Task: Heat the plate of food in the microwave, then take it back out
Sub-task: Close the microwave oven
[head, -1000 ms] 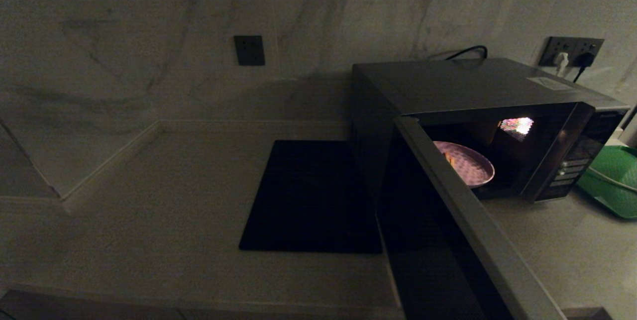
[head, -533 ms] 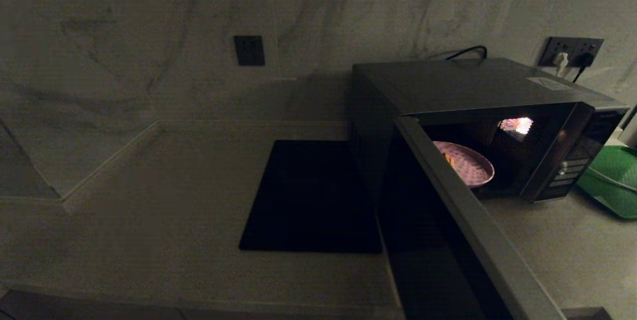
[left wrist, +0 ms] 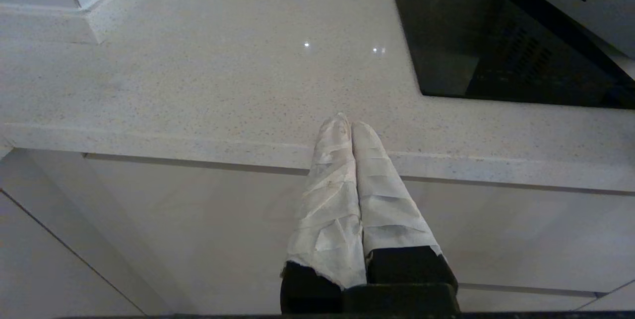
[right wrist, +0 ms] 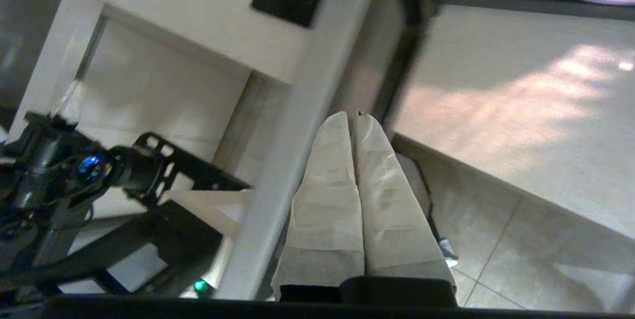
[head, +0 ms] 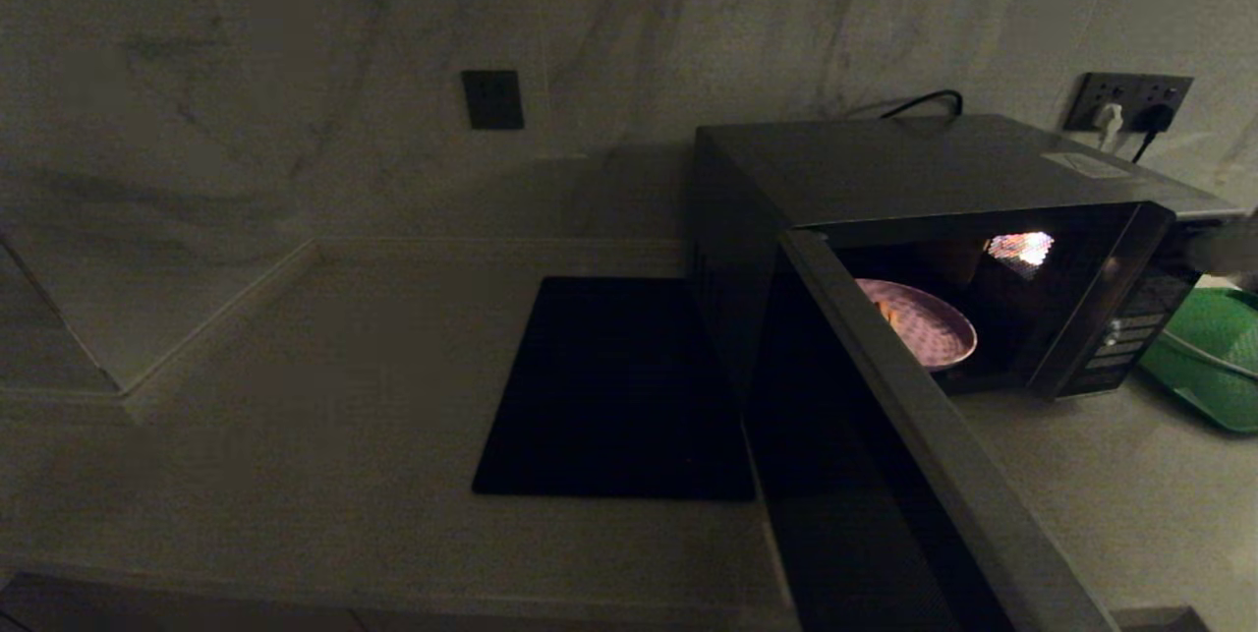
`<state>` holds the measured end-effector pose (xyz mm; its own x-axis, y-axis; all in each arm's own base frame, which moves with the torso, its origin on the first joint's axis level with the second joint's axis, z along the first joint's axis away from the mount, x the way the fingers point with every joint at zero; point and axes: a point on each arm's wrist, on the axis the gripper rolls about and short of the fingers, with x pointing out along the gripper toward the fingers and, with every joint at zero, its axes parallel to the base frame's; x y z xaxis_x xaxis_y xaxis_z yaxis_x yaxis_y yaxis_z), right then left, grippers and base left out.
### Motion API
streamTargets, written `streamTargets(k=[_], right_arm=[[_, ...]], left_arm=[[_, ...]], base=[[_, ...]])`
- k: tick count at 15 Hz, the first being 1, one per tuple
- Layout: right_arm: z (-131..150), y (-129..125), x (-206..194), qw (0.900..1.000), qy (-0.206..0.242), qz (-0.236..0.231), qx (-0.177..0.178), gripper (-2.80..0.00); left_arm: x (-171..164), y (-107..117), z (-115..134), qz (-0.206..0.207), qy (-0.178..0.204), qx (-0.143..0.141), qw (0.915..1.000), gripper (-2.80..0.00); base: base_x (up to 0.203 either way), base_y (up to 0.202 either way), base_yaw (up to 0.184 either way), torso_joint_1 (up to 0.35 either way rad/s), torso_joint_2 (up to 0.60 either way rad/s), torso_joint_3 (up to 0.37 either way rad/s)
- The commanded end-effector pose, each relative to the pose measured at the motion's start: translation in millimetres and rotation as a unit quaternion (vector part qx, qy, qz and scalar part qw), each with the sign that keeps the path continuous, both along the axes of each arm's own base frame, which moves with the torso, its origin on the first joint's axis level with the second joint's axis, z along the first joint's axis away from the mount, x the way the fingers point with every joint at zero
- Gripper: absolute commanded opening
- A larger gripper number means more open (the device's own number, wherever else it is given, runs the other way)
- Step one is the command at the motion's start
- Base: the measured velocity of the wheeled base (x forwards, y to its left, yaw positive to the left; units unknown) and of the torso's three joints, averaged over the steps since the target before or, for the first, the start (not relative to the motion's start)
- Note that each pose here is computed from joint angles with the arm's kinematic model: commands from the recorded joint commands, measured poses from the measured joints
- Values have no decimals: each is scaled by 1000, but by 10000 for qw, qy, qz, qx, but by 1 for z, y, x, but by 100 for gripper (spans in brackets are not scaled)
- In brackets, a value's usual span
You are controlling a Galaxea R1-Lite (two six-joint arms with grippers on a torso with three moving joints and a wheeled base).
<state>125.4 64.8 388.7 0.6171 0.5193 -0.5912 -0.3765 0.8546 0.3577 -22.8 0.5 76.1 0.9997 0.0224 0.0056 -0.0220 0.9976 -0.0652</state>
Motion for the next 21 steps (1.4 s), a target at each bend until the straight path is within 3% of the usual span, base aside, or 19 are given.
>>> streamTargets(k=[1, 7, 12, 21], right_arm=[[-8, 20, 7, 9992, 229, 318, -89, -280], [-15, 47, -19, 9959, 67, 650, -620, -280], [-37, 69, -21, 9872, 100, 833, -1359, -280], [-48, 127, -16, 9772, 73, 1507, -1497, -280]], left_arm=[[0, 0, 0, 3, -10, -4, 10000, -280], [0, 0, 0, 3, -10, -4, 10000, -280], [0, 0, 0, 3, -10, -4, 10000, -280], [0, 0, 0, 3, -10, -4, 10000, -280]], base=[[0, 0, 0, 0, 0, 0], [0, 0, 0, 0, 0, 0], [0, 0, 0, 0, 0, 0], [0, 0, 0, 0, 0, 0]])
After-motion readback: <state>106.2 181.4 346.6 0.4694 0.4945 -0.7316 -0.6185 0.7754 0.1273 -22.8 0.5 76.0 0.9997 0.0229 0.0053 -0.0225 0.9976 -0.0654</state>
